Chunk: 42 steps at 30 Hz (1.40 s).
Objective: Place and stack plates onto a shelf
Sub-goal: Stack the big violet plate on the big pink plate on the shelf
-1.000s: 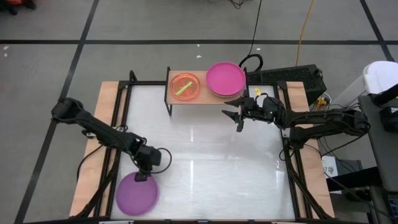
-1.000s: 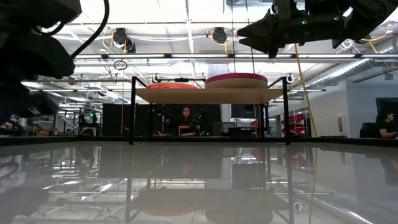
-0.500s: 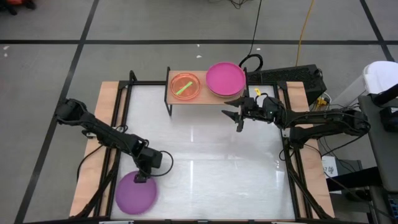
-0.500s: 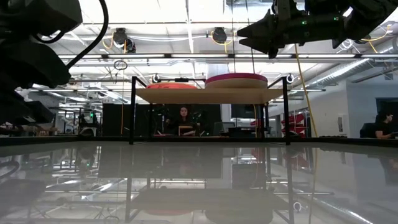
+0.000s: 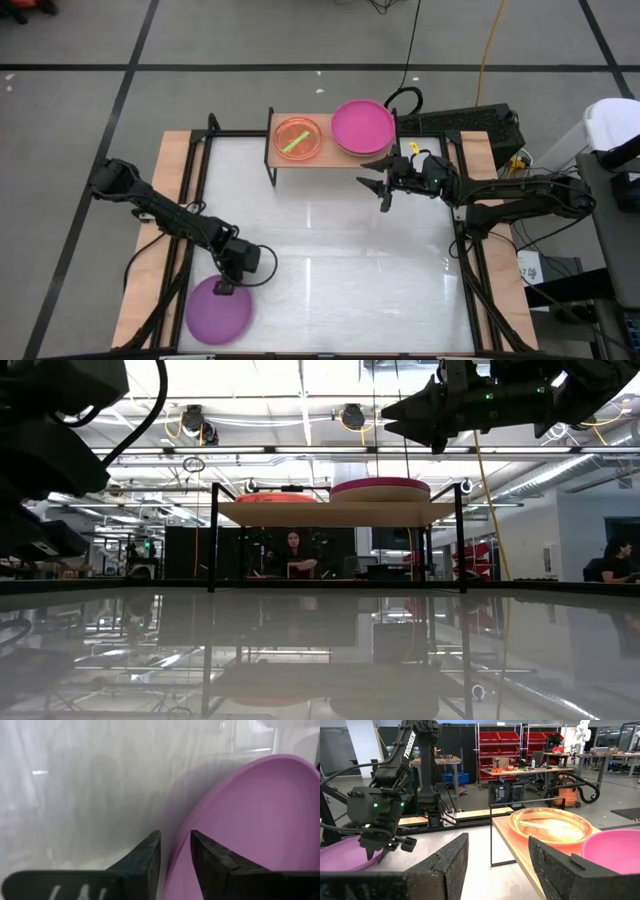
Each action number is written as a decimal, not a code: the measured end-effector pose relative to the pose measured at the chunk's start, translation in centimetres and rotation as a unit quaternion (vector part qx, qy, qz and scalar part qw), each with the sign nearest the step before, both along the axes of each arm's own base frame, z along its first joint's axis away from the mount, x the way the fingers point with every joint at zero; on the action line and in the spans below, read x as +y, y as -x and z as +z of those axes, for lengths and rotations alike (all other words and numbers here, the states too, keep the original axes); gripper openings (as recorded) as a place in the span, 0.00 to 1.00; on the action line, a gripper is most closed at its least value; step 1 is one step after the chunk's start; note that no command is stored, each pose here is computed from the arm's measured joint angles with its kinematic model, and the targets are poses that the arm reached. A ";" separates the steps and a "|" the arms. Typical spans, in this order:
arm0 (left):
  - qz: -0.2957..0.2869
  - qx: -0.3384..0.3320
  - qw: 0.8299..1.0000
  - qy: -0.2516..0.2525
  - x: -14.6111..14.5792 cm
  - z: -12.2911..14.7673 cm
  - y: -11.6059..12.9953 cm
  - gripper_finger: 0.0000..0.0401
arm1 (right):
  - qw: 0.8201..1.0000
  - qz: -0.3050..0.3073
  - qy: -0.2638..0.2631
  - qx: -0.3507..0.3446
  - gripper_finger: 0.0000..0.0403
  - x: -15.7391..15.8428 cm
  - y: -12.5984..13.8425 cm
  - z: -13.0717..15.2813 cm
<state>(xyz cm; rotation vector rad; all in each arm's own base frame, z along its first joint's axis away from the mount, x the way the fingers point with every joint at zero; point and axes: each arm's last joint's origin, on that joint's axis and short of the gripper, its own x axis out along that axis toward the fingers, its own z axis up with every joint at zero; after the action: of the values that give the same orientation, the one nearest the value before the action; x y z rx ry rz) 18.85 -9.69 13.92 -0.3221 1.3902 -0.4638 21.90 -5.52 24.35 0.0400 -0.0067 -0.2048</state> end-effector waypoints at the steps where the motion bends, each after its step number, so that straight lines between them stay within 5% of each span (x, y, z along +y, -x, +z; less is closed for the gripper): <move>1: 0.000 -0.003 1.000 0.001 0.0 0.0 0.0 0.26 | 1.000 0.000 0.000 0.000 0.46 0.0 0.0 0.0; 21: 0.001 -0.098 0.995 0.014 2.4 0.5 -2.2 0.19 | 1.000 0.000 -0.001 0.005 0.46 0.0 0.1 -0.4; 42: 0.004 -0.054 0.998 0.035 2.8 0.3 -1.7 0.20 | 0.997 0.004 -0.008 -0.076 0.46 0.7 2.5 -3.4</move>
<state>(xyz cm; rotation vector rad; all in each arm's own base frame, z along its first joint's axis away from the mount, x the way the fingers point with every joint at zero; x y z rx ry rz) 20.57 -6.89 14.21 -0.3556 1.2692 -0.5167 19.37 -4.85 20.97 0.0707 -0.1574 -0.1928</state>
